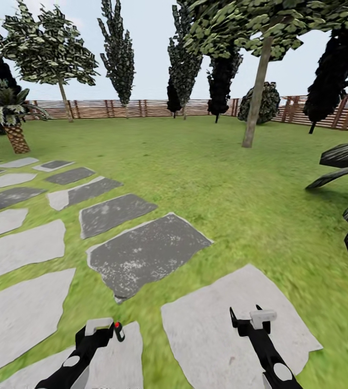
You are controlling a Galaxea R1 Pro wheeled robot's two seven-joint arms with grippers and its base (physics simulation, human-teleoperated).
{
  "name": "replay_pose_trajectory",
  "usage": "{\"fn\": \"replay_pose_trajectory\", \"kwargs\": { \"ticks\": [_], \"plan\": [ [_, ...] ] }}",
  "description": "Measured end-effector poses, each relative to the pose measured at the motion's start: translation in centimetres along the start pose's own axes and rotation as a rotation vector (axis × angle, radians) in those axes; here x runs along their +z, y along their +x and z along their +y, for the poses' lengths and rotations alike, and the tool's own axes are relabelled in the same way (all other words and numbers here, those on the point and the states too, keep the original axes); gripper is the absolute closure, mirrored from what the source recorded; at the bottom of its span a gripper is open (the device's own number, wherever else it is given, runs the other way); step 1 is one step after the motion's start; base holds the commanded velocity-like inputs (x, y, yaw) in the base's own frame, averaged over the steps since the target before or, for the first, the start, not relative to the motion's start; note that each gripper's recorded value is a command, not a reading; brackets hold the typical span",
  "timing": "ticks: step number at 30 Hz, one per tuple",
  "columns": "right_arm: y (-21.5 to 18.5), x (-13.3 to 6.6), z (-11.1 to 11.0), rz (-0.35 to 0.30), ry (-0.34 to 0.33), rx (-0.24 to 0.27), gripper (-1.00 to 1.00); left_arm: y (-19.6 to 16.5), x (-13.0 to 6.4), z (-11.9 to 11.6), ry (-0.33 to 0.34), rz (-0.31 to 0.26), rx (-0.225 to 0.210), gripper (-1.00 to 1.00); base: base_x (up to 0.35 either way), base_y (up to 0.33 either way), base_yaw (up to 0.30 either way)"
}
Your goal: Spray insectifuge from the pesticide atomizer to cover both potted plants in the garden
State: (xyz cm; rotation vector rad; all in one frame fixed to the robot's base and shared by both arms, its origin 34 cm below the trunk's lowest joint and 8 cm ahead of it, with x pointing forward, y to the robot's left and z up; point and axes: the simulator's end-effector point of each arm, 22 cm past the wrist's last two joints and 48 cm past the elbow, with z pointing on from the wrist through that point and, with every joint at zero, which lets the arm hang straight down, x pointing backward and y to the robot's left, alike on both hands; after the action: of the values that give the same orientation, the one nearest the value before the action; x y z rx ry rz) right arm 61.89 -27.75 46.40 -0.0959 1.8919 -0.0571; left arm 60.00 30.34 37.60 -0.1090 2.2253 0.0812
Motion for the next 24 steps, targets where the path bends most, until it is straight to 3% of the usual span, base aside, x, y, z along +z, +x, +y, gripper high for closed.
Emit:
{"fn": "replay_pose_trajectory", "kwargs": {
  "ticks": [14, 24],
  "plan": [
    [0.01, 0.00, -0.01, 0.000, 0.000, 0.000, -1.00, 0.03, 0.01, 0.01, -0.001, 0.001, -0.001, -1.00, 0.009, -0.267, 0.275],
    [-0.02, -0.01, -0.01, 0.000, 0.000, 0.000, -1.00, 0.05, -0.02, -0.03, 0.000, 0.002, -0.002, -1.00, 0.199, -0.213, 0.276]
  ]
}}
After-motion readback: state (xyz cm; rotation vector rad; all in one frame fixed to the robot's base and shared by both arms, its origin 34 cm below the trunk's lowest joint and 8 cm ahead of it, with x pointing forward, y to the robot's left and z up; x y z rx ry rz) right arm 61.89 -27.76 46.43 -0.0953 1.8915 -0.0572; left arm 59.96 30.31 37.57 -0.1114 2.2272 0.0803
